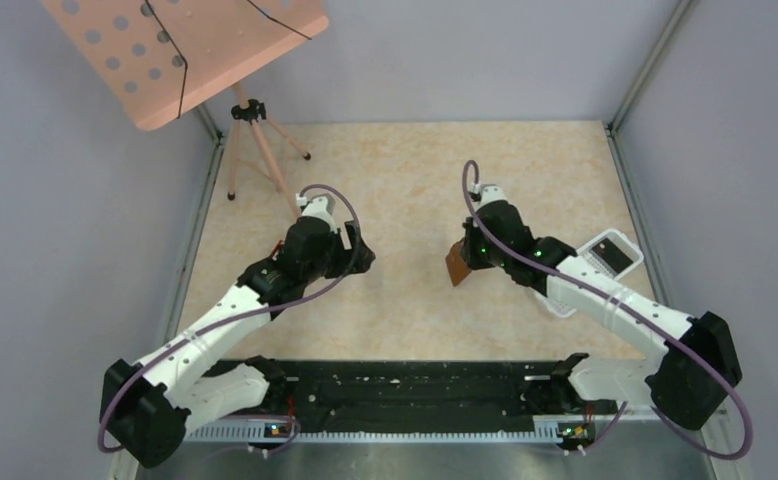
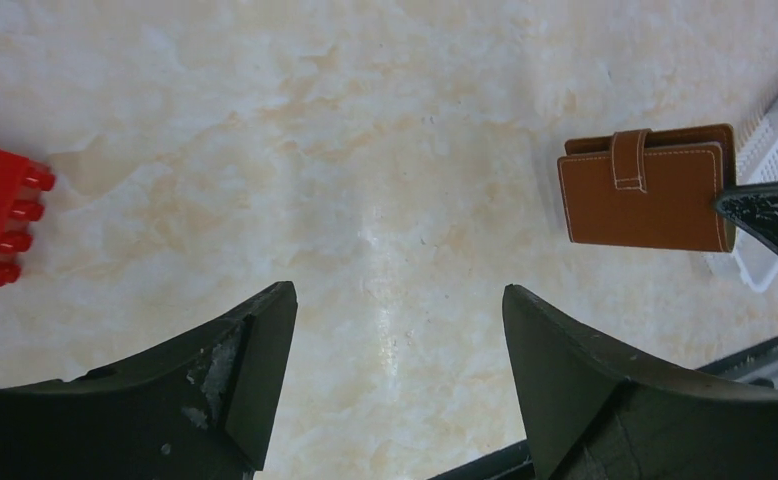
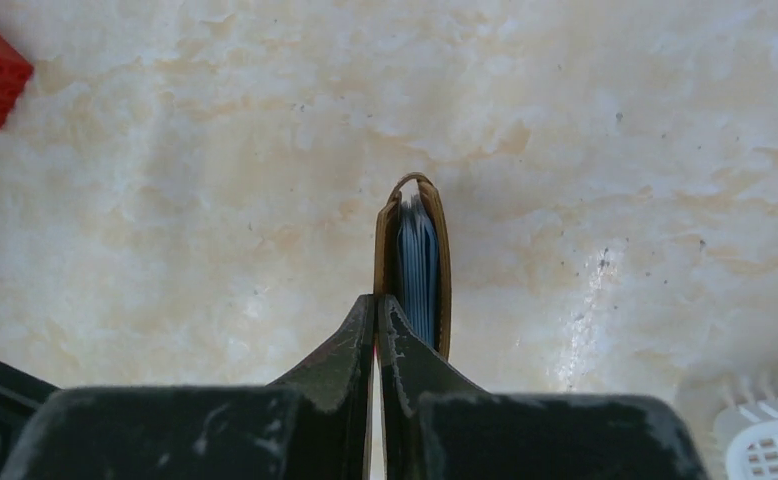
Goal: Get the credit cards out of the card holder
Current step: Move the card holder to the center of the board, then open the card holder at the center of the board.
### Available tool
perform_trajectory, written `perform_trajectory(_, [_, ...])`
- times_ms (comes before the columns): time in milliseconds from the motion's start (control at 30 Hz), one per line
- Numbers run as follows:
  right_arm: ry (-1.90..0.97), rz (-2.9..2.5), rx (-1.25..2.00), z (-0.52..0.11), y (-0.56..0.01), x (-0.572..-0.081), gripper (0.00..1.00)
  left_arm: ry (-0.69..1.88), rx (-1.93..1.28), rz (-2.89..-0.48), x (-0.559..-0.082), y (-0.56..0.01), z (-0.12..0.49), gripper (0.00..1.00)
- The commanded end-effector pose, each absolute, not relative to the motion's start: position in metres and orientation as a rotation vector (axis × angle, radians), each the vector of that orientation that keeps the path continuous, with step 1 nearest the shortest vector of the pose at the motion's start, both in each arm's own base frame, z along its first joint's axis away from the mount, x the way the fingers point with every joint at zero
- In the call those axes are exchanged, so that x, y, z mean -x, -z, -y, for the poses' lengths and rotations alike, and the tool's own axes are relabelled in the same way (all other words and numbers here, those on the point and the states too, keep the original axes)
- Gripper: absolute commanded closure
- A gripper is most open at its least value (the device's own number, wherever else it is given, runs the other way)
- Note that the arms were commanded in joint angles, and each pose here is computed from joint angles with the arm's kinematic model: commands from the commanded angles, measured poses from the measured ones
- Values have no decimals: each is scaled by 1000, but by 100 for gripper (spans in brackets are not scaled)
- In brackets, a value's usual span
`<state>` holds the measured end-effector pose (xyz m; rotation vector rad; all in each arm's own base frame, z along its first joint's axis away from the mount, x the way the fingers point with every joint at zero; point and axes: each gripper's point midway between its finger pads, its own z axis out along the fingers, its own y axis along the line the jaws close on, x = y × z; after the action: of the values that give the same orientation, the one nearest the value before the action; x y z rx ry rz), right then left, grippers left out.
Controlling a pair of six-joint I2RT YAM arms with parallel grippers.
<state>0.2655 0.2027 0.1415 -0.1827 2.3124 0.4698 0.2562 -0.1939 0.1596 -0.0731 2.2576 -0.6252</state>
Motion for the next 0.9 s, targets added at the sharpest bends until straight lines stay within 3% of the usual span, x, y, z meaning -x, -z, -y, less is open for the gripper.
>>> perform_trajectory(0, [-176, -2313, 307, -209, -149, -268, 100, 525, 201, -2172, -267, -180, 168, 19])
perform_trajectory(467, [-94, -2333, 738, -336, -94, -211, 100, 482, 476, -2004, -245, -197, 105, 19])
perform_trajectory(667, [-159, -2272, 685, -335, -110, -215, 100, 531, 445, -2045, -239, -198, 112, 19])
perform_trajectory(867, [-384, -2253, 583, -324, -138, -220, 100, 705, 398, -2181, -230, -167, 148, 25])
